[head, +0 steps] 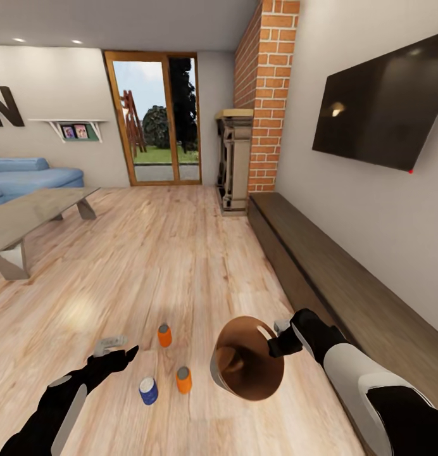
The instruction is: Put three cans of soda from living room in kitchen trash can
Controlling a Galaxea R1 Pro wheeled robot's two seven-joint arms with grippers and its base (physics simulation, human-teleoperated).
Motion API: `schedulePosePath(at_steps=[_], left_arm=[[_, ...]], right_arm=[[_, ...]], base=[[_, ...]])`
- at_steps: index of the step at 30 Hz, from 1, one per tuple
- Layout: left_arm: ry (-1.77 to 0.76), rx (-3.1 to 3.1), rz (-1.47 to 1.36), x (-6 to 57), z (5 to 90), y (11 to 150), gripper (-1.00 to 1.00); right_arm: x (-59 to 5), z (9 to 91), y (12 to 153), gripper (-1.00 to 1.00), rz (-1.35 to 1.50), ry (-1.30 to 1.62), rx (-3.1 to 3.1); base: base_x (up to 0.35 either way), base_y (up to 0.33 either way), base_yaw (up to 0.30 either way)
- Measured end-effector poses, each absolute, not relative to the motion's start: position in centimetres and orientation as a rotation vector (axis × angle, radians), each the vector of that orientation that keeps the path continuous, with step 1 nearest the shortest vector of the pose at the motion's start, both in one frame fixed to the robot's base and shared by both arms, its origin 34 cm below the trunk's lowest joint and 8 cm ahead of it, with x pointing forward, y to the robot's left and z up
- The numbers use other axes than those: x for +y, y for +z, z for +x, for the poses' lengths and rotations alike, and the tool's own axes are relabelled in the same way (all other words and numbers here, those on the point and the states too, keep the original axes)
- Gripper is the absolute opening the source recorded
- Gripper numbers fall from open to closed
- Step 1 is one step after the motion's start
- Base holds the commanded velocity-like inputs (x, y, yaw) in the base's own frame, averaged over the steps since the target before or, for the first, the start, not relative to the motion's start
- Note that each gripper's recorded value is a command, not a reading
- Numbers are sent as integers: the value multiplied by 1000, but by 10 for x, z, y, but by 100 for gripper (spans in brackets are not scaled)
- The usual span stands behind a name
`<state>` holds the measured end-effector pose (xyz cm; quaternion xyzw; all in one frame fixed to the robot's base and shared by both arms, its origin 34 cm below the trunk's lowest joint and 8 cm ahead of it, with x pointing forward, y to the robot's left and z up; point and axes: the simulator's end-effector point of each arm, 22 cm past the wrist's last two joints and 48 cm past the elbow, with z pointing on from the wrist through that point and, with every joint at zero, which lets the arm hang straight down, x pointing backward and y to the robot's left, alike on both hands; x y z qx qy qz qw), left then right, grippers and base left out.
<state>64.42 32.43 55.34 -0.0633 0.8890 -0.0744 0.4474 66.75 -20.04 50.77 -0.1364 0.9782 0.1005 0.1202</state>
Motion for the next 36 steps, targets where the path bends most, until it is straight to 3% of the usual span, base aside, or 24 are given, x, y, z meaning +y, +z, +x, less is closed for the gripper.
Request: schedulePosePath(at_steps=[10,23,36], left_arm=[[-186,2198,-155,324,644,555,100],[-186,2197,-155,324,645,555,100],[-172,2205,-161,326,643,551,100]], right_arm=[[-196,667,508,-100,-406,296,2857],[-193,667,508,-100,-405,307,2856],[-195,668,509,-100,-407,298,2853]], base=[[75,18,-6],[233,169,0],[28,19,0]])
